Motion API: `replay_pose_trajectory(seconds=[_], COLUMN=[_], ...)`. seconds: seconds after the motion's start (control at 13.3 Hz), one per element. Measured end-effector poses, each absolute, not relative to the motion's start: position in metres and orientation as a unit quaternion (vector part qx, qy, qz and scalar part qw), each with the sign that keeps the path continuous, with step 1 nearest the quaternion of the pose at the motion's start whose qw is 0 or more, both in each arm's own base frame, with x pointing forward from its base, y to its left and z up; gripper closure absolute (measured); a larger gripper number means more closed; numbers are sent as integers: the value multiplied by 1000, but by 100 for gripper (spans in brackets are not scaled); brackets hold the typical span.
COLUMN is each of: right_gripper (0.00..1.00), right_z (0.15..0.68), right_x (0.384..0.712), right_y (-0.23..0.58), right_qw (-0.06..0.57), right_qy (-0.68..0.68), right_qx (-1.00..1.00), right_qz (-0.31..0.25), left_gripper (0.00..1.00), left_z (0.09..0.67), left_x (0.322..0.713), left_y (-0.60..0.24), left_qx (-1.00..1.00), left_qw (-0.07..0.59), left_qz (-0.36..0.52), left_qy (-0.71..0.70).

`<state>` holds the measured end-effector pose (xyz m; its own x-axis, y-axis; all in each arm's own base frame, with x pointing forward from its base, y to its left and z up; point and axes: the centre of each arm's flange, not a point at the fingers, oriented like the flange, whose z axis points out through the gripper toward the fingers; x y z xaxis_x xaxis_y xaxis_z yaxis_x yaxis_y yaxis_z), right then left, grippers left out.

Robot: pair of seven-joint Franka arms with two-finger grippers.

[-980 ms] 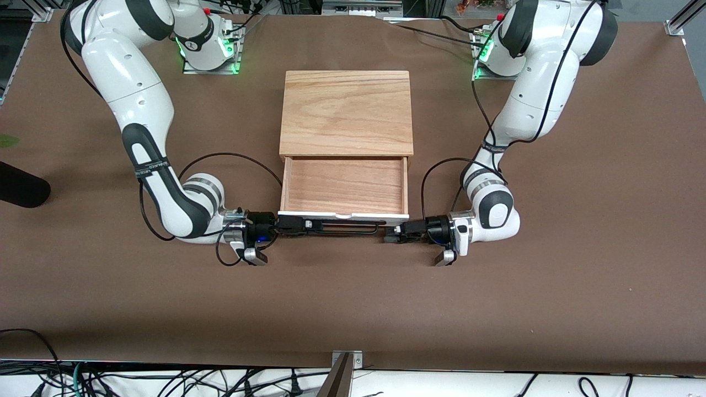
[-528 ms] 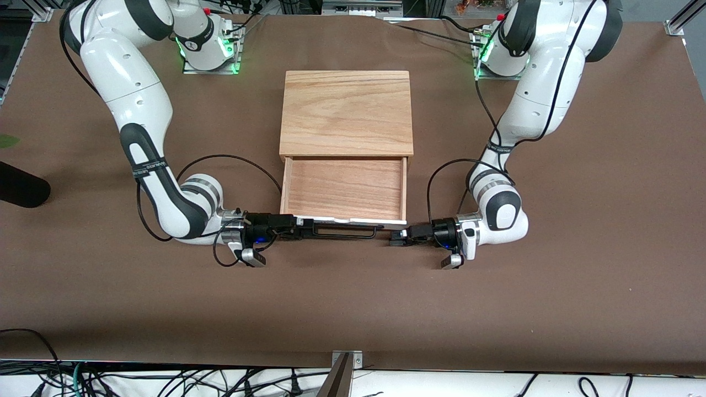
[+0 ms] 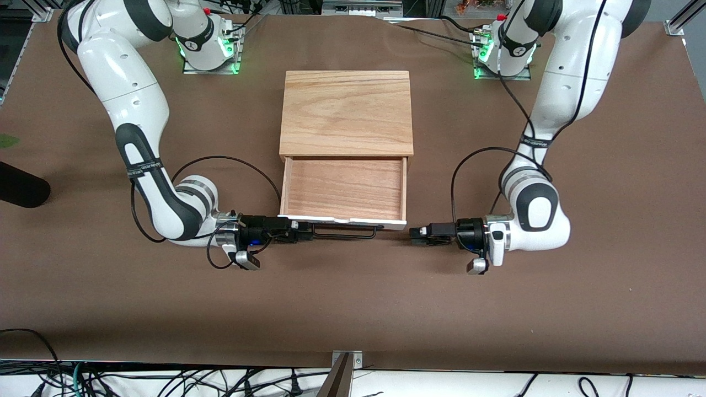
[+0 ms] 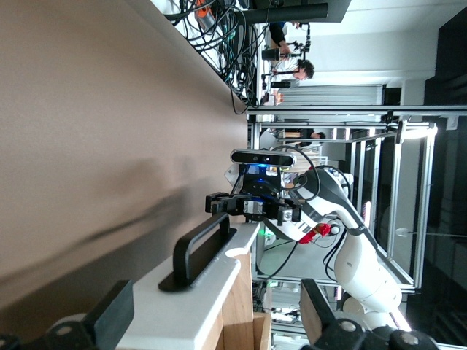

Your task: Pull top drawer with both arms simultaneously

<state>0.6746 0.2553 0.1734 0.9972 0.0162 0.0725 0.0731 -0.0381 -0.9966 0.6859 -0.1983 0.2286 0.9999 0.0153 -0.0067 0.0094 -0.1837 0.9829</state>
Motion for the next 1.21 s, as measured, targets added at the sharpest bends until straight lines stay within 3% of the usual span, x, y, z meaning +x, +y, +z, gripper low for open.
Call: replay_pose_trajectory(seconds=[0.3, 0.75, 1.21], right_gripper=[0, 0, 0], right_z=[208, 314, 430], right_x=[684, 693, 661], right_y=[230, 169, 97], right_qw=[622, 367, 134], right_qy=[-81, -200, -196], right_qx=[-779, -908, -967], right_qz=[8, 30, 96], left_gripper=[0, 0, 0], left_z=[260, 352, 467], left_x=[670, 631, 576], left_y=[-179, -130, -86], left_qx=[790, 855, 949], left_qw=[614, 517, 300], left_qz=[-2, -18, -51], left_qy=[1, -23, -81])
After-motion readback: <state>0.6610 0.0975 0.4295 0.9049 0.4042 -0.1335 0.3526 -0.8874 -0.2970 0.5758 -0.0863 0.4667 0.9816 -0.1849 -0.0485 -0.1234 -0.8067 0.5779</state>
